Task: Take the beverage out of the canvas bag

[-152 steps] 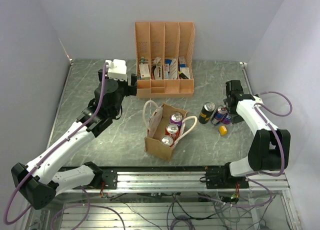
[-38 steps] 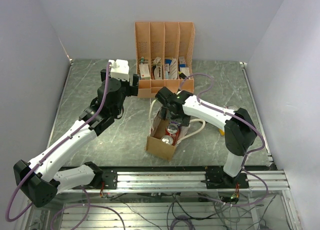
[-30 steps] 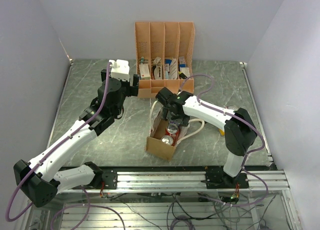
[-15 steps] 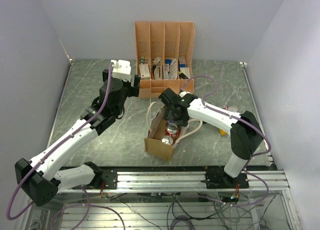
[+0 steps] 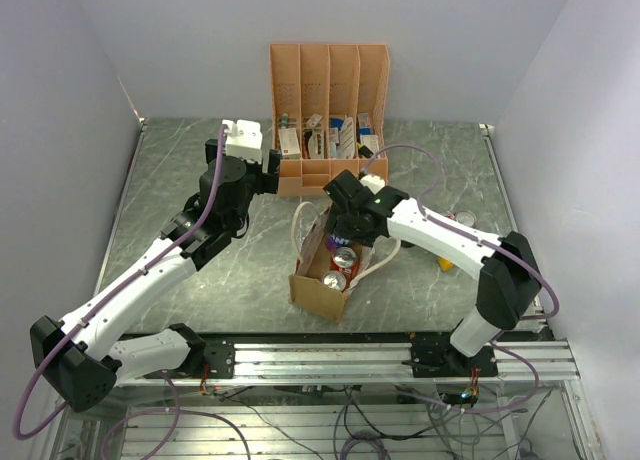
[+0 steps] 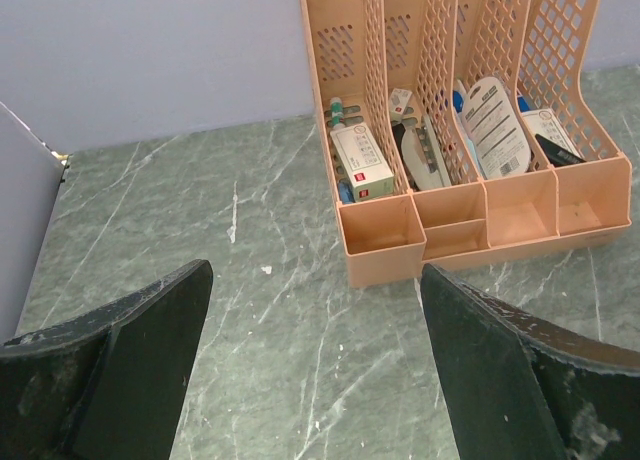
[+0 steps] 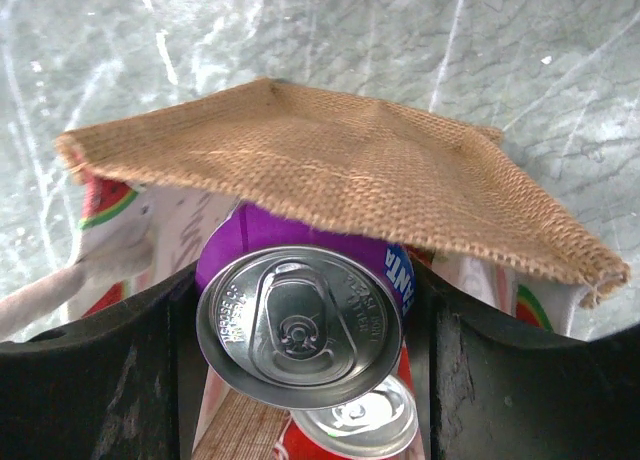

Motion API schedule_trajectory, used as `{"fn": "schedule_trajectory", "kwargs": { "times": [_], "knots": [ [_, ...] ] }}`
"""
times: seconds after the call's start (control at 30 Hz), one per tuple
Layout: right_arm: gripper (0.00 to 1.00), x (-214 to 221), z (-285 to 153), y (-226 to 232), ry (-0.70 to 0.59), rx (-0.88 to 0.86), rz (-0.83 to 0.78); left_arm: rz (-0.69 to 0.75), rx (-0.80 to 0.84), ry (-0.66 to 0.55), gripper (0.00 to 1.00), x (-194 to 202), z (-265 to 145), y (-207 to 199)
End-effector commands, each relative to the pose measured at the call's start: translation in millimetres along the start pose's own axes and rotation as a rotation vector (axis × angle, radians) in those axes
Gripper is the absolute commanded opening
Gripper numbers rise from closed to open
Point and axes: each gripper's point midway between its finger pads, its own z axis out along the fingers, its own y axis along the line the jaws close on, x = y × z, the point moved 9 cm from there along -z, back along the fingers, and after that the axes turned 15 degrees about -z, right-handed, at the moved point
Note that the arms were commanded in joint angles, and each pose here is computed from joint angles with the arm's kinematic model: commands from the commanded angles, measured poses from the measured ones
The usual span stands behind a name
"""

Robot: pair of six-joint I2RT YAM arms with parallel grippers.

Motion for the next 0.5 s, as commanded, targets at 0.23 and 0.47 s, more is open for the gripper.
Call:
{"fn": "schedule_trajectory", "kwargs": {
  "times": [0.23, 0.47],
  "knots": [
    [0.00, -21.5, -43.5, 2.0, -0.218, -0.275, -0.034, -0.040, 0.029, -0.044, 0.96, -17.2, -1.8, -6.3],
    [0.00, -20.4, -59.3, -1.8, -0.284, -0.400, -0.129, -0.041, 0.029, -0.044, 0.95, -17.2, -2.2, -6.2]
  ]
}}
